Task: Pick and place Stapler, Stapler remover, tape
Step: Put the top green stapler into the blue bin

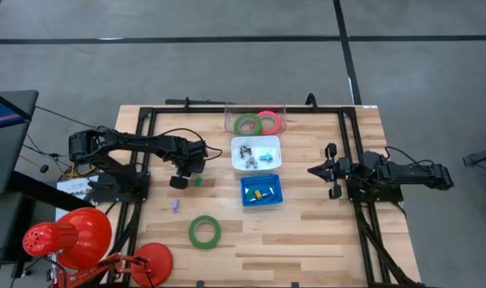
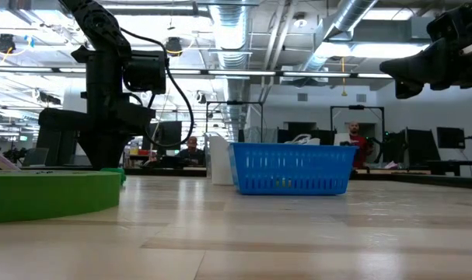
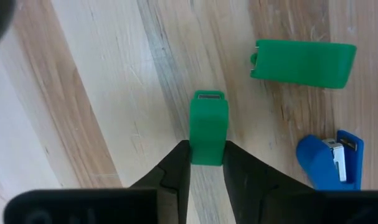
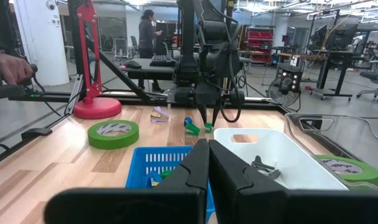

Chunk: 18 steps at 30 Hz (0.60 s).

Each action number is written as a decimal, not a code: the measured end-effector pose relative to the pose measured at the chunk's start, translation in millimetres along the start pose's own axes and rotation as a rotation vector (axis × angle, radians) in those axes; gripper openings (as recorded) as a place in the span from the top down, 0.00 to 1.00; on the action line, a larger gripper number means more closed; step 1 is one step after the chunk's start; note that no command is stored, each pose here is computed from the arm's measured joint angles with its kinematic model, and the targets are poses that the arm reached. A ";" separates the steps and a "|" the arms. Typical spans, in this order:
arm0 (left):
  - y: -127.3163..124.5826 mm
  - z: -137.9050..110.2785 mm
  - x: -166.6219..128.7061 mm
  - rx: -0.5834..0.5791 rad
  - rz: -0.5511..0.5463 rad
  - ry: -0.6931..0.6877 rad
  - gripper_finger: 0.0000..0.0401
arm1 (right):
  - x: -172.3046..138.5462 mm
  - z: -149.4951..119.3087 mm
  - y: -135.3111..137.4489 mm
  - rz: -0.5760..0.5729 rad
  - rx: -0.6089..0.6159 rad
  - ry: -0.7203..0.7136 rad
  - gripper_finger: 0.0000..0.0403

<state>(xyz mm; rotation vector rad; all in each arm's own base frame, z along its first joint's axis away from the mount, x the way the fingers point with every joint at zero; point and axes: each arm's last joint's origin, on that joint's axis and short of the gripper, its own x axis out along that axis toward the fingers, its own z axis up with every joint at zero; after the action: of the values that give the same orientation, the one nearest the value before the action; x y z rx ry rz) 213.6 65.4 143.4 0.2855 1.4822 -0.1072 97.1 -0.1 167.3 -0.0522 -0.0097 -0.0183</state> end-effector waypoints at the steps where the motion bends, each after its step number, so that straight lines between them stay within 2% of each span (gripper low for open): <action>1: 0.0 0.0 0.0 0.000 0.000 0.000 0.82 | 0.0 0.2 0.0 0.000 0.000 -0.001 1.00; 9: -2.6 3.3 -1.8 0.015 0.001 -0.005 0.82 | 0.0 0.0 0.0 0.000 0.000 0.000 1.00; 18: 6.9 17.3 -16.9 0.009 0.036 -0.065 0.82 | 0.0 0.0 0.0 0.000 0.000 0.000 1.00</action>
<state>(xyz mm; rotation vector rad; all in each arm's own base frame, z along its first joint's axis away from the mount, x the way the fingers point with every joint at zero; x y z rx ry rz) 230.4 65.9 162.0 0.3136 1.4118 -0.0932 97.1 -0.1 167.3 -0.0520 -0.0100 -0.0181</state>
